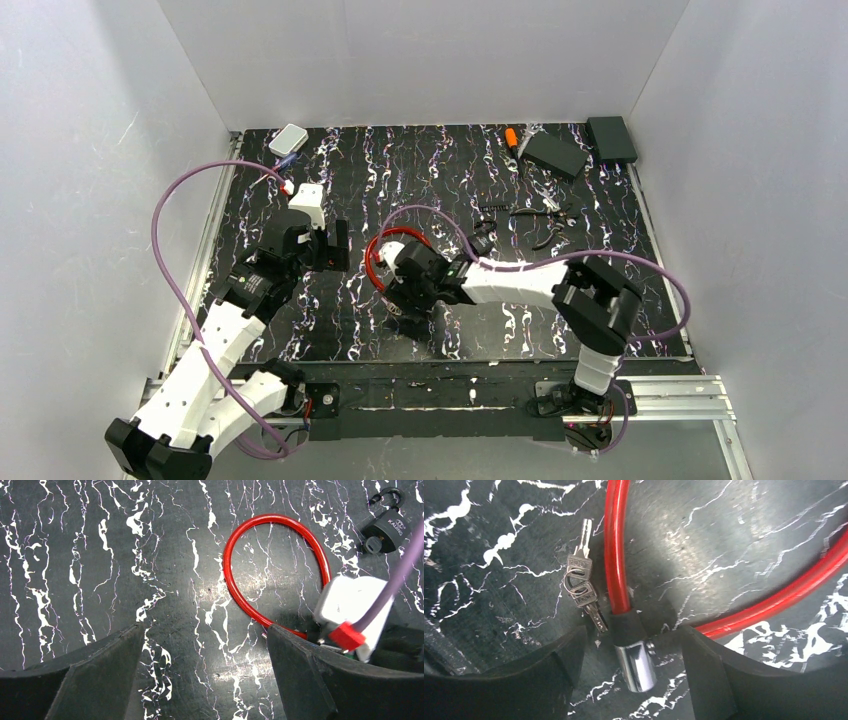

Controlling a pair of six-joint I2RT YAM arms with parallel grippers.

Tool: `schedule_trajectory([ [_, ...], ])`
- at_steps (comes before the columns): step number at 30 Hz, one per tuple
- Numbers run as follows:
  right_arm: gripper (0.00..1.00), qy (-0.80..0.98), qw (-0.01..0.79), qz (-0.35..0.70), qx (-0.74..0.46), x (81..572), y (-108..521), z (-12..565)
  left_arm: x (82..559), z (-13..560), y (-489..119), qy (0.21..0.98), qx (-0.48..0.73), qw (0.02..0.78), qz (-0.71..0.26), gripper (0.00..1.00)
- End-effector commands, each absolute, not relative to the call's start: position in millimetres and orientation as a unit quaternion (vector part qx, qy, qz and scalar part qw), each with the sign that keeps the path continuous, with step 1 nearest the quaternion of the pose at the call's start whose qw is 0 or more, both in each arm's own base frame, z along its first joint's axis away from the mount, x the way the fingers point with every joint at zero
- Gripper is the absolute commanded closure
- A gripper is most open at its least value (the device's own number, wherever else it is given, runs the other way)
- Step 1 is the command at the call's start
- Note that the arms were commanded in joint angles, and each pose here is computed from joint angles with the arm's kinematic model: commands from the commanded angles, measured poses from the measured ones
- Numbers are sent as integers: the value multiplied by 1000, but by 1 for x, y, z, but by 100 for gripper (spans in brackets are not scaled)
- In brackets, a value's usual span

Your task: Unlock with the key

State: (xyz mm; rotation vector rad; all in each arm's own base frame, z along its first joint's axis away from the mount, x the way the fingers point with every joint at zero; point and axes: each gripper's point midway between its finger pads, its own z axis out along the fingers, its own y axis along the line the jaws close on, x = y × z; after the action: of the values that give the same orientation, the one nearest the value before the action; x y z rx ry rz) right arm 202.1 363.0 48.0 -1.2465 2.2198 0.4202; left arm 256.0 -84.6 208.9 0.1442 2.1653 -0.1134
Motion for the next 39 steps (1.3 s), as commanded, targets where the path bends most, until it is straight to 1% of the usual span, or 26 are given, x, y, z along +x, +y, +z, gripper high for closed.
schedule_trajectory([
  [1, 28, 832, 292, 114, -457, 214, 366, 42, 254, 209, -79, 882, 54, 467, -36, 10],
  [4, 35, 838, 299, 99, -446, 222, 367, 37, 254, 209, -80, 882, 55, 467, -38, 10],
  [6, 42, 842, 297, 92, -441, 224, 368, 34, 254, 209, -80, 882, 56, 467, -39, 10],
  [9, 66, 851, 296, 87, -424, 229, 373, 31, 254, 209, -80, 882, 56, 467, -40, 10],
  [10, 72, 854, 298, 87, -416, 231, 375, 31, 254, 209, -81, 882, 56, 467, -40, 10],
  [11, 76, 858, 301, 85, -408, 233, 376, 32, 254, 209, -81, 882, 57, 467, -41, 10],
  [13, 79, 861, 307, 89, -396, 236, 381, 36, 254, 208, -81, 882, 57, 466, -41, 10],
  [16, 88, 866, 329, 76, -370, 249, 384, 46, 254, 208, -82, 883, 58, 464, -41, 10],
  [18, 91, 869, 343, 66, -350, 259, 387, 53, 254, 207, -82, 883, 58, 464, -42, 10],
  [23, 90, 883, 354, 24, -308, 281, 386, 52, 255, 207, -82, 884, 58, 463, -41, 10],
  [25, 87, 891, 346, 20, -293, 287, 385, 47, 255, 206, -81, 884, 58, 463, -40, 10],
  [27, 77, 898, 333, 24, -286, 287, 389, 46, 255, 206, -81, 884, 58, 462, -39, 10],
  [29, 65, 903, 323, 26, -282, 286, 391, 47, 255, 206, -81, 884, 58, 462, -39, 10],
  [33, 42, 911, 328, 44, -247, 283, 392, 64, 255, 206, -81, 884, 58, 463, -38, 10],
  [35, 36, 917, 329, 54, -219, 280, 391, 75, 255, 207, -81, 883, 57, 464, -38, 10],
  [36, 35, 921, 326, 60, -206, 278, 390, 79, 255, 207, -81, 883, 57, 464, -38, 10],
  [39, 34, 934, 302, 91, -166, 262, 391, 87, 255, 207, -80, 883, 57, 464, -37, 10],
])
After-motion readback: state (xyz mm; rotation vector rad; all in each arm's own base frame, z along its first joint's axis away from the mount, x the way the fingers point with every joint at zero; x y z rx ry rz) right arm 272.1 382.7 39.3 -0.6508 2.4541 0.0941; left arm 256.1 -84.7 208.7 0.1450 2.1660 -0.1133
